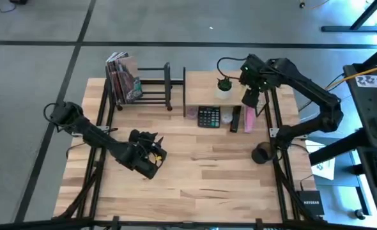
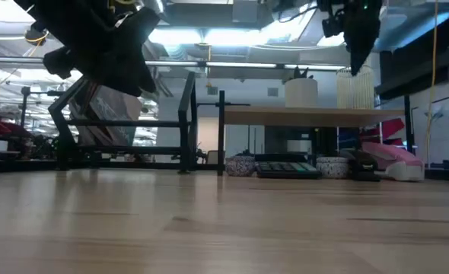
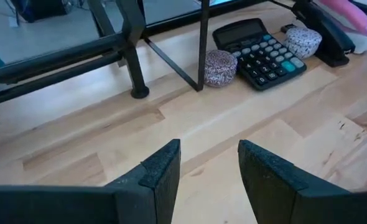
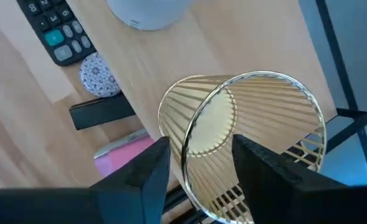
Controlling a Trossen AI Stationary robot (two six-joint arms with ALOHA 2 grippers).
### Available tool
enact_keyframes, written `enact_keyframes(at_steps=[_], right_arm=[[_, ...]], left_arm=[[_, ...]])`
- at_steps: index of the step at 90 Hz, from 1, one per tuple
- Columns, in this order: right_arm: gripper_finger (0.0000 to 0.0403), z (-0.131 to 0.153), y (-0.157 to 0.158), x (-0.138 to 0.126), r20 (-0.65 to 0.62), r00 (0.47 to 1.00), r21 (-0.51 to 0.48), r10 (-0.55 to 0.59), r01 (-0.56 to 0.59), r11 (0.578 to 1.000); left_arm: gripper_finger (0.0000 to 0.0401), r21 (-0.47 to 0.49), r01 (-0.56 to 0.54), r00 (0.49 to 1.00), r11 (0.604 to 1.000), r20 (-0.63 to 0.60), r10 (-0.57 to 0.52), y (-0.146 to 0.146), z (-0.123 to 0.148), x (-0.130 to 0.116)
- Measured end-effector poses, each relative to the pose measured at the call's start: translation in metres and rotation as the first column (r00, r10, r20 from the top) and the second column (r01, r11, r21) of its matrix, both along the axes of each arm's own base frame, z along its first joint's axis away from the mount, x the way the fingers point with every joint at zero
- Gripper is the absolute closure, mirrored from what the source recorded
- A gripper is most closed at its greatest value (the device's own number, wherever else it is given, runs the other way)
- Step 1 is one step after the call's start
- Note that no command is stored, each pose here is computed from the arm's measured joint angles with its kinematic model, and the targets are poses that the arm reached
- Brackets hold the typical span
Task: Stock shelves
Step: Remove the gold pen organizer from the shelf
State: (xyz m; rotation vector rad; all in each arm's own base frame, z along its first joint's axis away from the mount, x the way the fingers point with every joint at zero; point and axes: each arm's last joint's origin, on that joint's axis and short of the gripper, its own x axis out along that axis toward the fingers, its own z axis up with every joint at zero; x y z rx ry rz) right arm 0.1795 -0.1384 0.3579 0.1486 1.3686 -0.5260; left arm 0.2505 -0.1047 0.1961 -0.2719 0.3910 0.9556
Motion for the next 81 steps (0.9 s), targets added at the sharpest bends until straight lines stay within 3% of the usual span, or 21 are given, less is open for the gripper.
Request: enact_keyframes(at_steps=[20, 36, 52, 68, 81], right_arm=[[0.0392, 0.0, 0.001, 0.0, -0.001, 1.0, 0.003, -0.01, 0.01, 1.0], [0.04, 0.022, 0.023, -0.004, 0.032, 0.999, -0.018, -0.011, 0.011, 1.0], [0.0401, 0.062, 0.068, 0.004, 0.195, 0.979, -0.018, 0.057, -0.054, 0.998], [0.0402, 0.077, 0.126, 0.017, 0.367, 0.917, 0.116, 0.157, -0.213, 0.97], [0.0402, 0.065, 0.184, 0.026, 0.371, 0.908, 0.204, 0.194, -0.283, 0.937]], left_arm=[[0.0258, 0.0, 0.0, 1.0, 1.0, 0.0, 0.0, 0.0, 0.0, 0.0], [0.0258, -0.001, 0.0, 1.0, 1.0, 0.001, 0.0, 0.0, 0.0, 0.0], [0.0258, -0.012, 0.001, 1.0, 1.0, 0.025, -0.001, -0.001, 0.001, 0.002], [0.0258, -0.022, 0.004, 0.999, 1.0, 0.045, -0.003, -0.002, 0.001, 0.004], [0.0258, -0.031, 0.004, 0.998, 1.0, 0.062, -0.002, -0.003, 0.002, 0.005]])
